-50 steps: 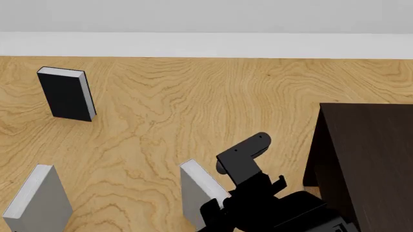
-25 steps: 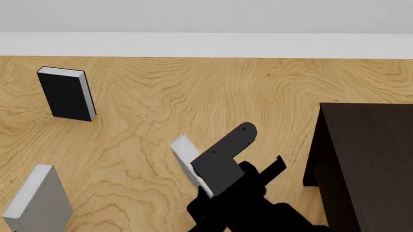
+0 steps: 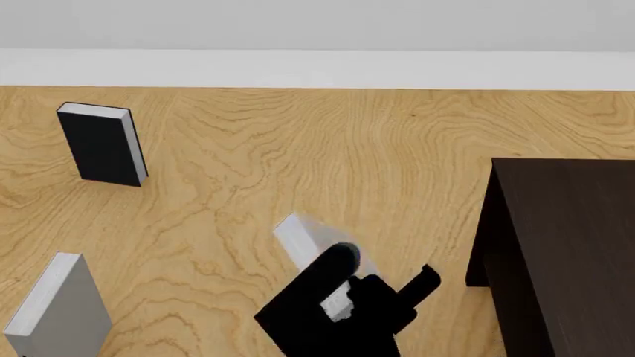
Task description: Pick up the book on the right and place it on the cabinet shelf.
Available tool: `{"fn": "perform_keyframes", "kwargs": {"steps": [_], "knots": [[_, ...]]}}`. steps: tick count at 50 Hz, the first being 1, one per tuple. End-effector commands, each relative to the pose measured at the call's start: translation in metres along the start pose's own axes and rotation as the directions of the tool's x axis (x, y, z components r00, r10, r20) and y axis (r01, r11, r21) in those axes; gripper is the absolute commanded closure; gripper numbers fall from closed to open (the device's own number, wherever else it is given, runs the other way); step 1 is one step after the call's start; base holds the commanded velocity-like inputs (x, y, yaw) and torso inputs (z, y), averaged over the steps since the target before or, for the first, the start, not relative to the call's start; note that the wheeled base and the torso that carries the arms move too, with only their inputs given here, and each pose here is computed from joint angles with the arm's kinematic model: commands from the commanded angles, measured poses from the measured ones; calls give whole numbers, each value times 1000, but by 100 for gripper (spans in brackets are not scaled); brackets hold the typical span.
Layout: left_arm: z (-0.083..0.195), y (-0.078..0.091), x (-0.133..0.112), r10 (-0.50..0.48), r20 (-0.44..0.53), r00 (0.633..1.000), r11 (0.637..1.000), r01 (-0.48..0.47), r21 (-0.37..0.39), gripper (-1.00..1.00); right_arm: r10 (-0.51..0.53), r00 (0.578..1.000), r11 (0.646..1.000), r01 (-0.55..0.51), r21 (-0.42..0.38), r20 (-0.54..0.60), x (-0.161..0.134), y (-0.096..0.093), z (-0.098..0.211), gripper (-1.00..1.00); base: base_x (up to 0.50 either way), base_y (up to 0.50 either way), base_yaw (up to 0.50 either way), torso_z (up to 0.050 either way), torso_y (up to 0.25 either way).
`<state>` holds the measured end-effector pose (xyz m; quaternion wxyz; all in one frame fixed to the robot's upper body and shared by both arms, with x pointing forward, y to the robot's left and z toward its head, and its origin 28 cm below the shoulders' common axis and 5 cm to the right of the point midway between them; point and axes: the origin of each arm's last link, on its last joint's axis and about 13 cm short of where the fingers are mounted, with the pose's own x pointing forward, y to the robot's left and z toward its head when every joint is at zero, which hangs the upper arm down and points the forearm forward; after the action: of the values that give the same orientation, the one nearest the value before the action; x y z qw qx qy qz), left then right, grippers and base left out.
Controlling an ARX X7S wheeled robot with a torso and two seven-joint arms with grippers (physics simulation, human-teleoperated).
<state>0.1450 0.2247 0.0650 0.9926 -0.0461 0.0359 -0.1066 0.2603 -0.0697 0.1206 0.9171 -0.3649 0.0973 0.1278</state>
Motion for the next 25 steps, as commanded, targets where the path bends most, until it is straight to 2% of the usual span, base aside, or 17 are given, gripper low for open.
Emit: {"fn": "perform_keyframes", "kwargs": {"steps": [1,4,5,9,12,14,16,17,21,22,23,25], "knots": [[1,-1,1,-5,-1,1000,1000,5,-1,-100,-205,977,948,211,-240,51,2,14,-4,100,0,0,0,0,11],[1,-1,0,-4,-1,1000,1000,4,-5,-100,-239,969,913,245,-326,59,5,18,-6,100,0,0,0,0,0],[1,-1,0,-4,0,1000,1000,4,-5,-100,-239,969,909,245,-336,59,5,18,-6,100,0,0,0,0,0],[1,-1,0,-6,0,1000,1000,6,-6,-100,-296,953,857,297,-422,70,9,21,-9,100,0,0,0,0,3],[1,-1,0,-7,1,1000,1000,7,-9,-100,-340,936,787,334,-519,87,12,23,-12,100,0,0,0,0,0],[1,-1,0,-8,2,1000,1000,8,-8,-100,-343,936,771,332,-543,85,13,24,-14,100,0,0,0,0,0],[1,-1,0,-9,2,1000,1000,9,-10,-100,-364,926,718,344,-605,94,15,25,-16,100,0,0,0,0,5],[1,-1,0,-9,2,1000,1000,9,-10,-100,-369,925,712,343,-613,89,15,25,-16,100,0,0,0,0,0],[1,-1,0,-8,2,1000,1000,8,-11,-100,-403,910,628,353,-694,99,18,25,-20,100,0,0,0,0,2],[1,-1,0,-8,3,1000,1000,8,-10,-100,-394,915,644,343,-684,88,19,27,-20,100,0,0,0,0,0],[1,-1,0,-8,3,1000,1000,8,-10,-100,-407,909,624,346,-701,87,19,27,-21,100,0,0,0,0,0],[1,-1,0,-8,3,1000,1000,8,-10,-100,-411,908,613,344,-711,86,20,28,-23,100,0,0,0,0,0]]}}
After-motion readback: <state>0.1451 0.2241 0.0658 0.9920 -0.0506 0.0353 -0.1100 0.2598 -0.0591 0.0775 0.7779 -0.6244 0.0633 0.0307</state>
